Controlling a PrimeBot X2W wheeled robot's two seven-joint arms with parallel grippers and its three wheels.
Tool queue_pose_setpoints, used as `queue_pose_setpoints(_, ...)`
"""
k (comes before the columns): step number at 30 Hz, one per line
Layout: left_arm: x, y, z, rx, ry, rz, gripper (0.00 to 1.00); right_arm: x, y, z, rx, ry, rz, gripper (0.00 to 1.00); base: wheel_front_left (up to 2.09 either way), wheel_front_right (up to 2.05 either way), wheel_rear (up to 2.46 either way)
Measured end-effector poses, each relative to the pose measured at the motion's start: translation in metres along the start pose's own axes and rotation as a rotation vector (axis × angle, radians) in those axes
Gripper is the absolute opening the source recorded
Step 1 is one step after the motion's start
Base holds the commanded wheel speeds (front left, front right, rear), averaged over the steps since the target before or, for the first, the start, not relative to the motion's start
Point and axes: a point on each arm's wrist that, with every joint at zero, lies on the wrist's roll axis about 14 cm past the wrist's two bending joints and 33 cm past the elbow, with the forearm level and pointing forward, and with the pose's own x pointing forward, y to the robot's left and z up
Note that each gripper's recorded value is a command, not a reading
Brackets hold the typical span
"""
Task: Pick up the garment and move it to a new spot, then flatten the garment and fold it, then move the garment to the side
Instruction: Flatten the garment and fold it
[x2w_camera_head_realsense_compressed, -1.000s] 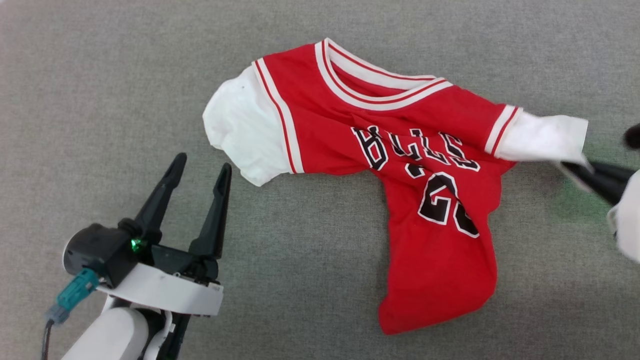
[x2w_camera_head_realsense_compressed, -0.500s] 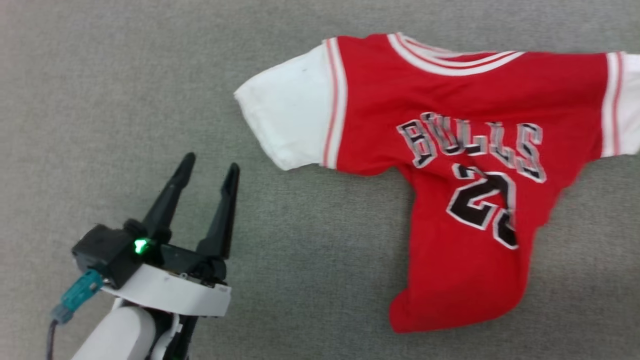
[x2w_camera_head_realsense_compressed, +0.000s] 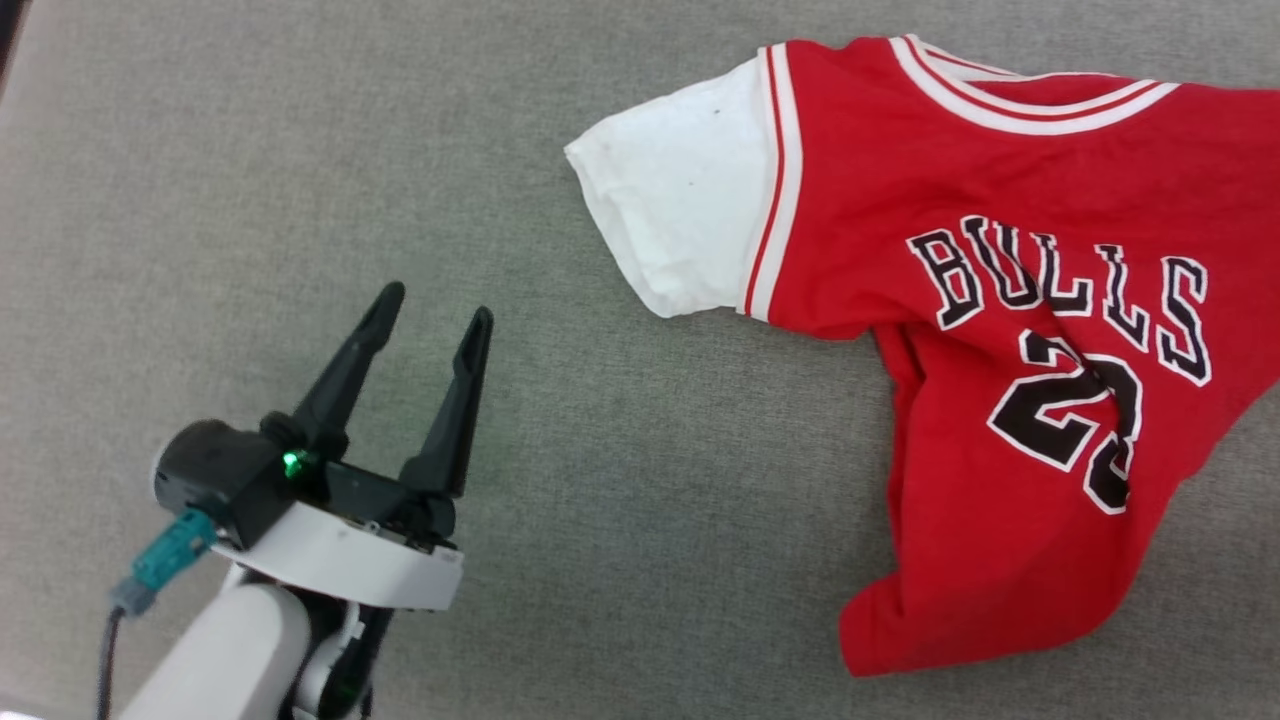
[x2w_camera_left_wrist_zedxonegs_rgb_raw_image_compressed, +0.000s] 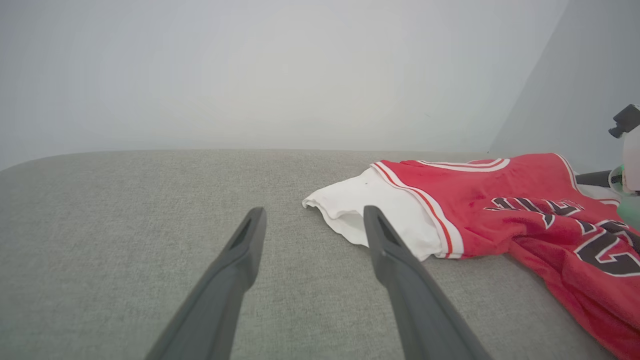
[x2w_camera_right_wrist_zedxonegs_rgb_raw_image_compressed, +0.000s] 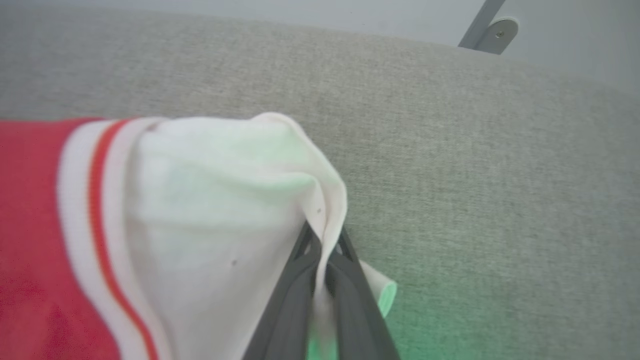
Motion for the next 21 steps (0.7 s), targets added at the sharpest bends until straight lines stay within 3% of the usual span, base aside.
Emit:
queue_pose_setpoints(3, 0.006, -0.001, 0.008, 0.041, -0.004, -0.032, 1.0, -0.008, 0.004, 0.011, -0.012, -0.089, 0.02, 1.0, 0.0, 0.0, 0.0)
queue_pose_setpoints(10, 0.036, -0.013, 0.047, 0.194, -0.022, -0.181, 1.0, -0.059, -0.031, 0.029, -0.051, -0.341, -0.014, 1.0, 0.0, 0.0, 0.0)
queue_pose_setpoints(16, 0.078, -0.028, 0.07, 0.256, 0.037, -0.313, 1.0, -0.103, -0.007, 0.035, -0.014, -0.51, 0.081, 1.0, 0.0, 0.0, 0.0)
queue_pose_setpoints(21, 0.118, -0.045, 0.051, 0.242, 0.239, -0.387, 1.0, -0.145, 0.024, 0.034, 0.033, -0.645, 0.139, 1.0, 0.0, 0.0, 0.0)
